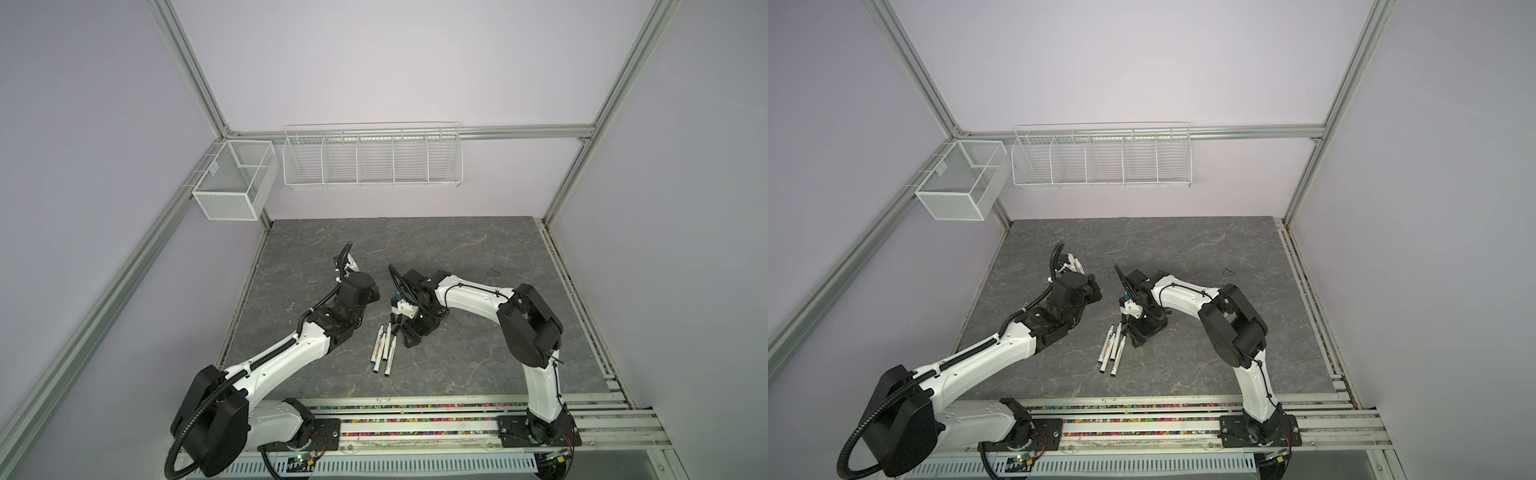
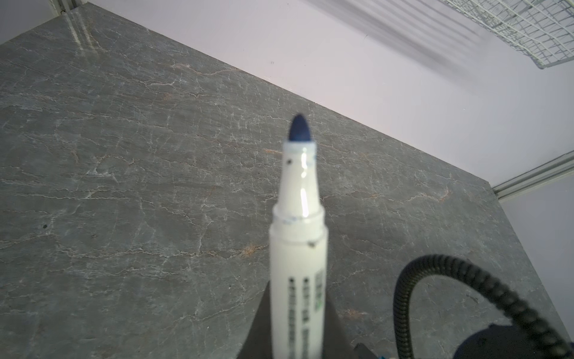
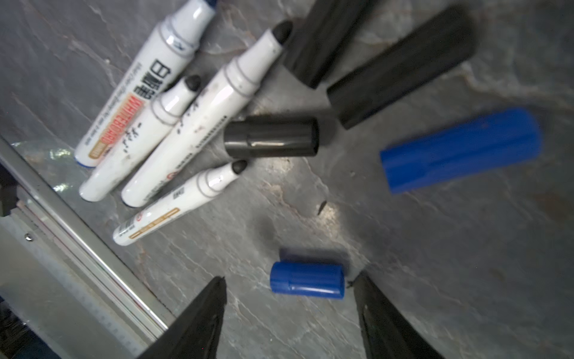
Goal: Insert the pens into the pen caps
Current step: 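Move the right gripper down over the blue caps beside the markers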
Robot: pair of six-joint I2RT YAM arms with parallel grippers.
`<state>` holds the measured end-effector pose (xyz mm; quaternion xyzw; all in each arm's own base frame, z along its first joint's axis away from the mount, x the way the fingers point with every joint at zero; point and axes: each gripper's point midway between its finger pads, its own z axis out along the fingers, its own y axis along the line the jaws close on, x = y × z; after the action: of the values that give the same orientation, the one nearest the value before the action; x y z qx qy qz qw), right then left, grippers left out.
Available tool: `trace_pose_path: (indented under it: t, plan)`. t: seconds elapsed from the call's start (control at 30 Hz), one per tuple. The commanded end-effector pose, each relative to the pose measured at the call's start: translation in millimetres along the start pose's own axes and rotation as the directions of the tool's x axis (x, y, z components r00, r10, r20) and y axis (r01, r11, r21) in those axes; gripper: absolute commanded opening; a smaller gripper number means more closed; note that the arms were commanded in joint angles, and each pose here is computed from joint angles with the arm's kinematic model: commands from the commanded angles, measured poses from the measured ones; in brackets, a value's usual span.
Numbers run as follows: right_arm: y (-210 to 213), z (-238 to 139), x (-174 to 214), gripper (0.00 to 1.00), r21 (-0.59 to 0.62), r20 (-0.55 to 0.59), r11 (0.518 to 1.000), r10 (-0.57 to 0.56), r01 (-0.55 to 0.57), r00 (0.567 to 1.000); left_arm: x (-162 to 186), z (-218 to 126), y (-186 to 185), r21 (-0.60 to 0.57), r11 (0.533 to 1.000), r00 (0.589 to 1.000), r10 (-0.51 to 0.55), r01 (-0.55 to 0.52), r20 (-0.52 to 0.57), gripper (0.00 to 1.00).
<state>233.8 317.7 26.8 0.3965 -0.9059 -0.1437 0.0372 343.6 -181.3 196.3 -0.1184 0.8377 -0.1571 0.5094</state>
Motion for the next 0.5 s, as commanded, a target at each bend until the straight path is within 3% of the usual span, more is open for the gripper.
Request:
trace_pose_path:
  t: [0.0, 0.3, 0.47]
  plan:
    - [-9, 14, -2, 0.68, 0.108, -0.031, 0.992, -0.057, 0.06, 0.998, -2, -2, 5, -0.015, 1.0, 1.0, -0.005, 0.005, 0.008, 0.0]
    - [-40, 0, -8, 0.68, 0.302, 0.008, 0.952, -0.044, 0.04, 0.999, 1, -2, 3, -0.002, 1.0, 1.0, -0.009, 0.009, -0.001, 0.0]
    - [-50, -16, -9, 0.68, 0.33, 0.061, 0.944, -0.018, -0.003, 0.998, 2, -1, 1, 0.007, 1.0, 1.0, -0.013, 0.013, -0.006, 0.0]
